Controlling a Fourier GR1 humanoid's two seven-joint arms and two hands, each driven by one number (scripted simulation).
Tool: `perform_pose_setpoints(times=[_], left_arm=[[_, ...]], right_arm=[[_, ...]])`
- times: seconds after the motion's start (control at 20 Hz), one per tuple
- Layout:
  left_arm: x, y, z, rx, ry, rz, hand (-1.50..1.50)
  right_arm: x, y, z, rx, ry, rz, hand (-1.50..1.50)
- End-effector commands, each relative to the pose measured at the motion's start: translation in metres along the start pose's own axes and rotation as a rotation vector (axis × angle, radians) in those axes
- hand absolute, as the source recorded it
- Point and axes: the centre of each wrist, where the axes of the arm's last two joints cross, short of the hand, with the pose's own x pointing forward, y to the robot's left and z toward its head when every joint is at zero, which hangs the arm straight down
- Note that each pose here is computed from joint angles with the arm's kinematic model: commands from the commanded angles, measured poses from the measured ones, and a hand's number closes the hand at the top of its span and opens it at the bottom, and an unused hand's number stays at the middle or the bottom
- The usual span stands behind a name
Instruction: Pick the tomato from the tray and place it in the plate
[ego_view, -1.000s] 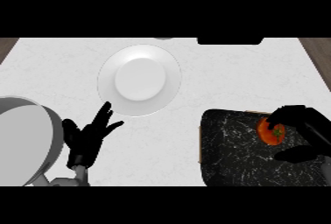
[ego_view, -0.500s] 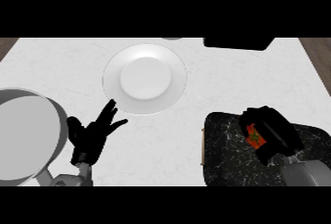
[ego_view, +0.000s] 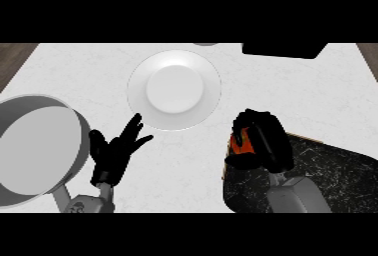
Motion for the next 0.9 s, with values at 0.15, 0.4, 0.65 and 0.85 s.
perform_pose_setpoints(times=[0.15, 0.4, 0.65, 0.85], left_arm=[[-0.008, 0.006, -0.001, 0.014, 0.047, -0.032, 0.00], [-0.009, 0.003, -0.003, 0.008, 0.048, -0.040, 0.00], [-0.007, 0.010, -0.004, 0.020, 0.044, -0.066, 0.00], [-0.001, 0.014, -0.009, 0.032, 0.049, -0.060, 0.00]], right_arm=[[0.048, 0.001, -0.014, -0.248, 0.206, -0.142, 1.50], [0.073, 0.001, -0.024, -0.409, 0.338, -0.239, 1.50], [0.091, 0.014, -0.039, -0.548, 0.390, -0.262, 1.50], [0.099, 0.016, -0.065, -0.632, 0.417, -0.201, 1.50]])
